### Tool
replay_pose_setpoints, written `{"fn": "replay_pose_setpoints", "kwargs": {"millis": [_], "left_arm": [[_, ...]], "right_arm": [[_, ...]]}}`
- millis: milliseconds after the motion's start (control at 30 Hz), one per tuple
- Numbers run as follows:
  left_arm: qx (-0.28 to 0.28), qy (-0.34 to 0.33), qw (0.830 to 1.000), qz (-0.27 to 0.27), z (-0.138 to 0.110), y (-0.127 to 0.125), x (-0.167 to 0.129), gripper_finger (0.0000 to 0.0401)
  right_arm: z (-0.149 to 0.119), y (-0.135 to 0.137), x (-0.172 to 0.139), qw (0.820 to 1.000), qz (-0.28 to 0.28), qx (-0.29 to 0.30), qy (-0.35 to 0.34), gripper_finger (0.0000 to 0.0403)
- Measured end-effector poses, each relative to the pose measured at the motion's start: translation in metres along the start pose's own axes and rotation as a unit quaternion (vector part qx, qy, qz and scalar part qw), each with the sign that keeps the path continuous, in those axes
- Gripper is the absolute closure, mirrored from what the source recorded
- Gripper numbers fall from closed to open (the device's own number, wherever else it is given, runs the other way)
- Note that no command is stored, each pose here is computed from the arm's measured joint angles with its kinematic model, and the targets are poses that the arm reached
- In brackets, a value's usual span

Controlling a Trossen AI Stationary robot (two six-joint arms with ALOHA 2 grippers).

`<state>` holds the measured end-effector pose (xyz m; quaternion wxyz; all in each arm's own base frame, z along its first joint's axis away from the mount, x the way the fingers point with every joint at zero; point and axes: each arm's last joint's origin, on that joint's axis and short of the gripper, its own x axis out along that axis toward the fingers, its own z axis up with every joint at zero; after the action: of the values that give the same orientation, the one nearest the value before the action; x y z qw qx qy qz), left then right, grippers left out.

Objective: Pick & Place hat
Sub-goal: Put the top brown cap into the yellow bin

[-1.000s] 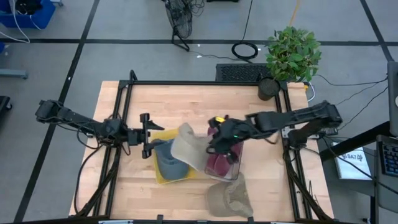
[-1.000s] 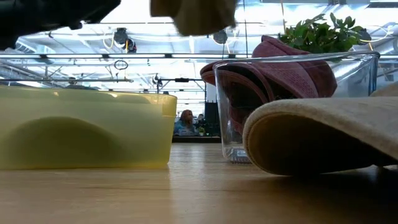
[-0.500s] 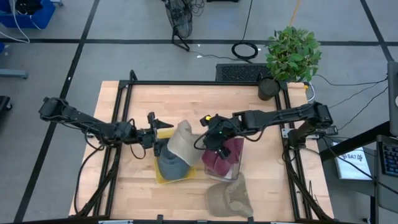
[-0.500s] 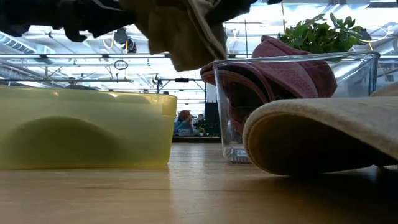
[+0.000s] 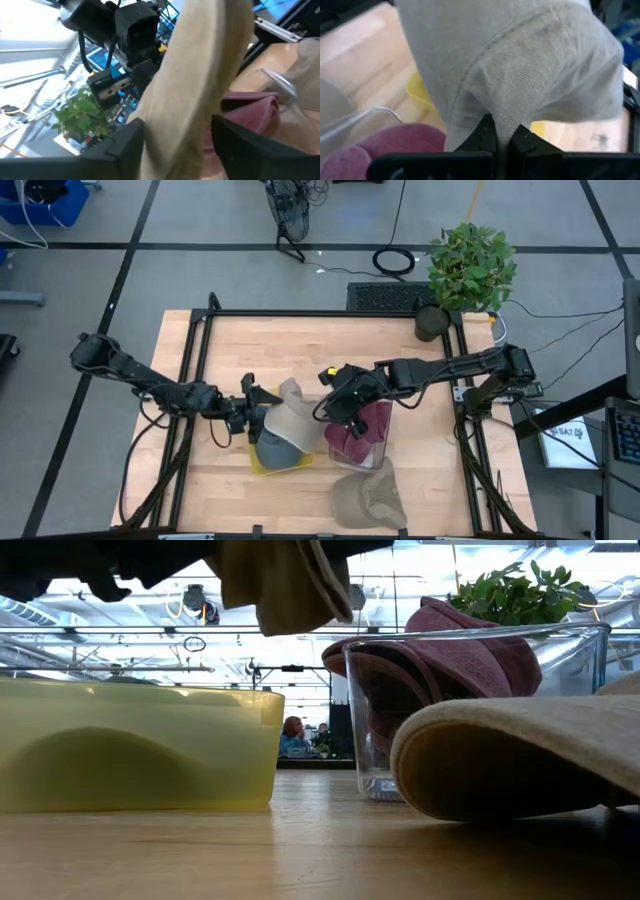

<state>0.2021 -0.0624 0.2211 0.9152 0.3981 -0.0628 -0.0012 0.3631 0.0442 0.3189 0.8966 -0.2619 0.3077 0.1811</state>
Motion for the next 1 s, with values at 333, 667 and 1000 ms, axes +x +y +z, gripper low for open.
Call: {"fn": "replay_pose_setpoints", "kwargs": {"millis": [333, 667, 1000], "left_arm": [[0.049, 0.056, 0.996, 0.041, -0.001, -0.003, 0.018, 0.0383], [0.157, 0.119, 0.978, 0.065, 0.017, -0.017, 0.009, 0.0389], [0.232, 0.145, 0.96, 0.056, 0.042, -0.038, -0.01, 0.039]], "right_arm": [[-0.005, -0.002, 0.005, 0.999, 0.031, 0.018, -0.002, 0.0403], [-0.008, -0.001, 0.006, 0.997, 0.029, 0.076, 0.014, 0.035], [0.002, -0.006, -0.011, 0.986, 0.011, 0.161, -0.029, 0.0255]]}}
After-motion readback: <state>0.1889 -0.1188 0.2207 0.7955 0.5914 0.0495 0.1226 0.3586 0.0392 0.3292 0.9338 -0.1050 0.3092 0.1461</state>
